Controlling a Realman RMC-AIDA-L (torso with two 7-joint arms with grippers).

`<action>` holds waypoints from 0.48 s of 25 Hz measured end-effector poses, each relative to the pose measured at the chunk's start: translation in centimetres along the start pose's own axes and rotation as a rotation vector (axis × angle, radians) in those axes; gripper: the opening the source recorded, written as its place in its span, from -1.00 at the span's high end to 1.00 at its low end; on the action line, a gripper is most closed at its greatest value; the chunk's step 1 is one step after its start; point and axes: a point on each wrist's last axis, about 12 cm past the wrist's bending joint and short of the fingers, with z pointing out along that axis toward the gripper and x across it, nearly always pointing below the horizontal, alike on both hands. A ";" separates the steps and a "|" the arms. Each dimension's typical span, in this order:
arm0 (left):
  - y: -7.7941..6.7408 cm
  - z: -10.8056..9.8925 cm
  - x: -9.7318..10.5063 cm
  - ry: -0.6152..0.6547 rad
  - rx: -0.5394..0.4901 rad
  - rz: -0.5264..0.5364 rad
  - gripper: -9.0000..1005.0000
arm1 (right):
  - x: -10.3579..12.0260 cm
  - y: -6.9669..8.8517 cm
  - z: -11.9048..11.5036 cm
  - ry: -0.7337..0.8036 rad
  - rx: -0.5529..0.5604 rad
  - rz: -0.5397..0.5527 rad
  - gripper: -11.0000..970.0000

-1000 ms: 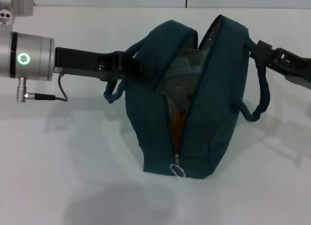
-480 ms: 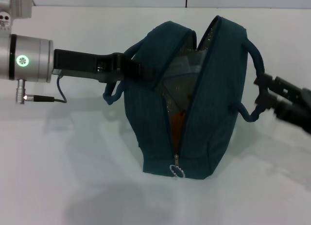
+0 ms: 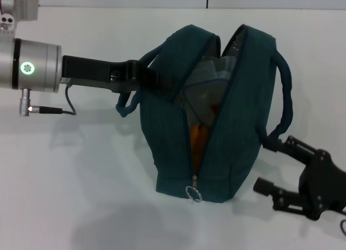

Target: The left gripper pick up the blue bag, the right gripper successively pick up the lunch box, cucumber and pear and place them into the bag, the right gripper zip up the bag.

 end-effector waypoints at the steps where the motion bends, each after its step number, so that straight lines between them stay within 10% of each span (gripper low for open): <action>1: 0.0 0.0 0.0 0.000 0.000 0.001 0.89 | 0.2 0.1 -0.1 0.007 0.007 -0.013 -0.82; 12: -0.1 0.1 -0.1 0.002 0.001 0.006 0.89 | 2.0 1.8 -1.1 0.058 -0.004 -0.201 -0.82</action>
